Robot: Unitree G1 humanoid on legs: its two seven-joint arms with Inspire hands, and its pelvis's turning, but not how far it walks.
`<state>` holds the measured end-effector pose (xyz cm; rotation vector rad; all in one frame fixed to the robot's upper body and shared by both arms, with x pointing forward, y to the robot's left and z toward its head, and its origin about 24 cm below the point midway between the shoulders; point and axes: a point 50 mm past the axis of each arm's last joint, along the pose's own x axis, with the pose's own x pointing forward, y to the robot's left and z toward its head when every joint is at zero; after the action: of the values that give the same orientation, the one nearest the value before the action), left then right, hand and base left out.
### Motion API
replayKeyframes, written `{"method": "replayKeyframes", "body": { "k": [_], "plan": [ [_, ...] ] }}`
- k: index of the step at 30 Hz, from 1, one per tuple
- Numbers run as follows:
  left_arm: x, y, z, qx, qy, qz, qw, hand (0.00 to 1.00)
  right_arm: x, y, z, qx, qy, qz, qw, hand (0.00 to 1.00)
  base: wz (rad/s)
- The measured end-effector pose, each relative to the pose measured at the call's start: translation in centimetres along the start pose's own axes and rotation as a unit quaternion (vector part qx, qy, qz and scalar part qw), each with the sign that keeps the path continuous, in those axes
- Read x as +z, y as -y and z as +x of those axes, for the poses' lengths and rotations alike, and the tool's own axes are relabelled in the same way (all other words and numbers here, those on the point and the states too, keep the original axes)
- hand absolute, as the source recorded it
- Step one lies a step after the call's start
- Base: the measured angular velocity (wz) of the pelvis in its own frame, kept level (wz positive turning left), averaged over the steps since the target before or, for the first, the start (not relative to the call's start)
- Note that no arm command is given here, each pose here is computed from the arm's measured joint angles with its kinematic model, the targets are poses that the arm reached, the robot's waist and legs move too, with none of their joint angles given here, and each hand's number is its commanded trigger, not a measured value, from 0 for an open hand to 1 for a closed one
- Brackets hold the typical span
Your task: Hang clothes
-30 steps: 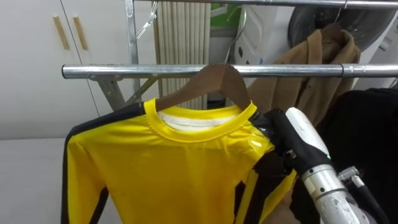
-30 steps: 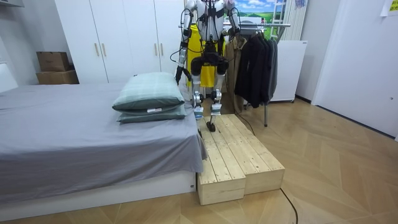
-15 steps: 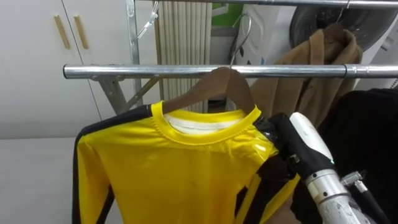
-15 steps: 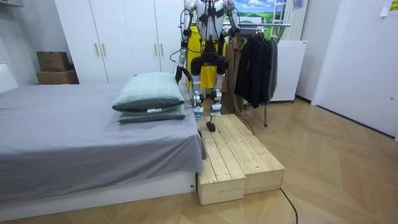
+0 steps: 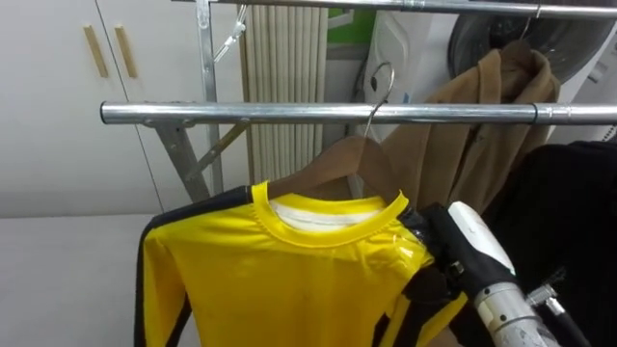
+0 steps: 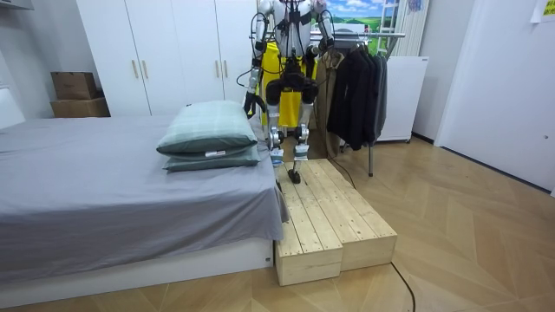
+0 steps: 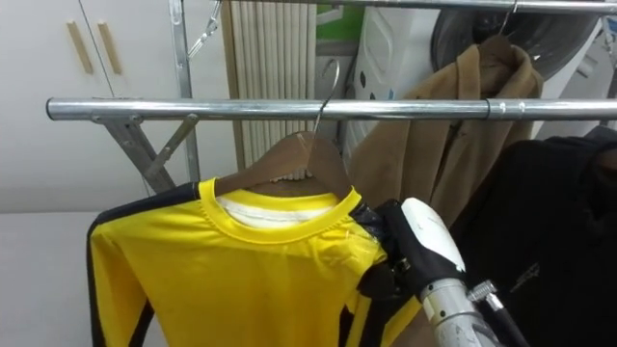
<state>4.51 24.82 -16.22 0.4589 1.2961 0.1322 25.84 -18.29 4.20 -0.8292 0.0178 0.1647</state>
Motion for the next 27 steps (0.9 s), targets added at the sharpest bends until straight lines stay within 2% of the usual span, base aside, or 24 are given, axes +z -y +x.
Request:
{"method": "replayKeyframes", "body": {
  "k": [7, 27],
  "plan": [
    [-0.1, 0.0, 0.0, 0.000, 0.000, -0.001, 1.000, 0.00, -0.7, -0.7, -0.1, 0.045, -0.017, 0.002, 0.999, 1.00, 0.00],
    [-0.3, -0.5, -0.1, 0.008, 0.006, -0.012, 1.000, 0.00, -2.0, -1.9, -0.2, 0.078, -0.040, 0.029, 0.996, 1.00, 0.00]
  ]
}}
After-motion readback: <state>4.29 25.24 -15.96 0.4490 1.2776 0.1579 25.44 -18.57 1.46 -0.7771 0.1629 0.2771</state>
